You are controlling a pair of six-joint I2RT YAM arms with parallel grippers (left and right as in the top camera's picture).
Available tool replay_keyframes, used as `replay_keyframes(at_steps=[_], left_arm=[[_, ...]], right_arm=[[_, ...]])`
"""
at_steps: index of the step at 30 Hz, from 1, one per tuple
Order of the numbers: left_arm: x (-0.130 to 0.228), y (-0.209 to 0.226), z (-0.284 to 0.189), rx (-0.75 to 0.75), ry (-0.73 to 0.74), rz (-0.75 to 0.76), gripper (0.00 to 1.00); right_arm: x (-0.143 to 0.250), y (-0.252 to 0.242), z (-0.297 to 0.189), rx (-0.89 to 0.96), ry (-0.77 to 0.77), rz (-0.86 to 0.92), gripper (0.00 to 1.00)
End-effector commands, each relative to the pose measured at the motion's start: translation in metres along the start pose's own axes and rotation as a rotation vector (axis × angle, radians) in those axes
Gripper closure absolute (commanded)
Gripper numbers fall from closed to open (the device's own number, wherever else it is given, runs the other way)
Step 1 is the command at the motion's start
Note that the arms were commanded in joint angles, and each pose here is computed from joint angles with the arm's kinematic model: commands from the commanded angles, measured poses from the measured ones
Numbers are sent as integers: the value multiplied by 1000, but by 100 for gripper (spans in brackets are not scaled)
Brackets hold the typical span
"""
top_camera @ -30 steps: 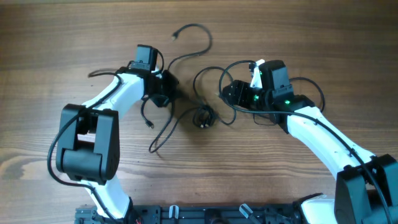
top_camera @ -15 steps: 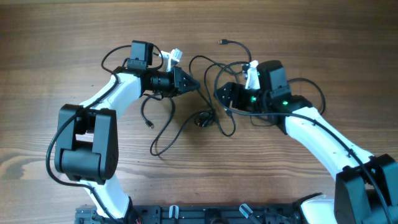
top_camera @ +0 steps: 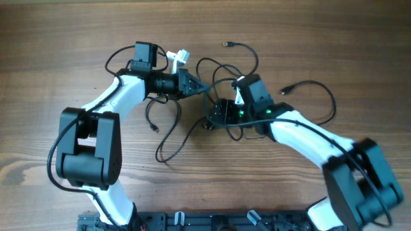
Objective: Untangle cables
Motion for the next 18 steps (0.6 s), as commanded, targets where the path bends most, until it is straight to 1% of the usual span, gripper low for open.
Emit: replay_keyframes(at_steps=[1,2,3,6,9,14,15,18], left_arm=[[-3,4,-12,30,-11,-1,96],[-5,6,-15,30,-19,-8,96],[-6,8,-19,28,-29,-16,96],[-12,15,-34,25,-65,-46,96],[-17,25,-53,23,-110,-85,96],[-25,37,-79,19,-177,-128,96],[-27,43,-91,18,-204,-148,96],[-29,49,-104,19,-236,-168,96]], right_arm=[[-5,-5,12,20,-24,56,61],[-7,-5,12,20,-34,52,67],[-9,-4,12,21,-45,49,71],[-10,-4,12,20,-52,41,76],[-10,-4,12,20,-51,36,88],[-10,-4,12,20,-51,35,94],[-10,-4,12,20,-51,35,95],[-10,-4,12,21,-51,34,96]])
Point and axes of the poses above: each gripper's point midway between its finger pads, its own z axis out along the fingers, its own y axis along the line the jaws close on, x = y × z, the point moved 6 cm from there along -z, back along the fingers, and after that the axes turned 9 degrees about -z, right-handed, at the moved point
